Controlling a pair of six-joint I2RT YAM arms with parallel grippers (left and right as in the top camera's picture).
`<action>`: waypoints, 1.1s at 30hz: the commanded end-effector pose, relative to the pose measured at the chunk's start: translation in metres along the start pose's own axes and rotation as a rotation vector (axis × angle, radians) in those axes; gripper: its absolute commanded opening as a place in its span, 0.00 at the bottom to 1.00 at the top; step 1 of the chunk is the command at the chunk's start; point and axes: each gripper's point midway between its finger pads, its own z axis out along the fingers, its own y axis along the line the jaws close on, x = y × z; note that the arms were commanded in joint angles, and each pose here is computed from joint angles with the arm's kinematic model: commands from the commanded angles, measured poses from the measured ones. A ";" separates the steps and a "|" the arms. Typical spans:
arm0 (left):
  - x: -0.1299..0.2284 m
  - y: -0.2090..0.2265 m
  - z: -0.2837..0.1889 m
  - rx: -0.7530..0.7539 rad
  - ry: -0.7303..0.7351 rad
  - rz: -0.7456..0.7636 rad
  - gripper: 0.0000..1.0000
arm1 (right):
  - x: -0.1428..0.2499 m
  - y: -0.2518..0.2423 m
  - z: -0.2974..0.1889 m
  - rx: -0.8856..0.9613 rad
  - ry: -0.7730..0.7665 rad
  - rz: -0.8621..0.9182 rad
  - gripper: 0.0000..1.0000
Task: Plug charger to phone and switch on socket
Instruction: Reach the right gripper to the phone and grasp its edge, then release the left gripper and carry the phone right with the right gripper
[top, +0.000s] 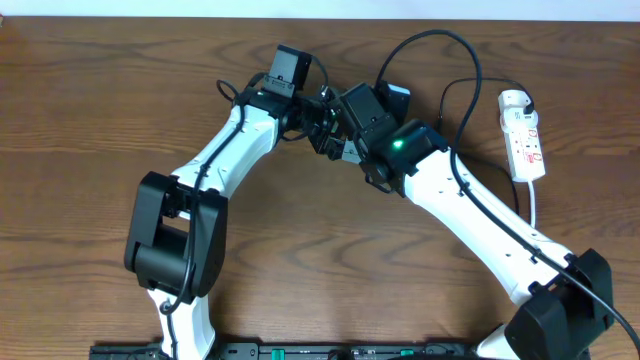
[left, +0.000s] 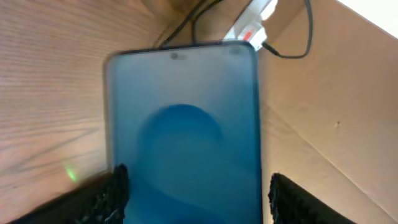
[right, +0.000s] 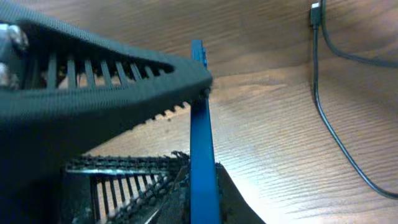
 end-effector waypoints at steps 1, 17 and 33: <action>0.017 -0.010 -0.005 0.022 0.041 0.046 0.69 | -0.004 0.006 -0.003 -0.011 -0.020 -0.009 0.02; -0.018 -0.012 -0.036 0.058 -0.057 0.121 0.88 | -0.037 0.002 -0.066 -0.132 -0.140 0.056 0.02; -0.056 -0.035 -0.177 0.377 -0.021 0.230 0.97 | -0.065 -0.064 -0.212 -0.275 -0.407 0.018 0.01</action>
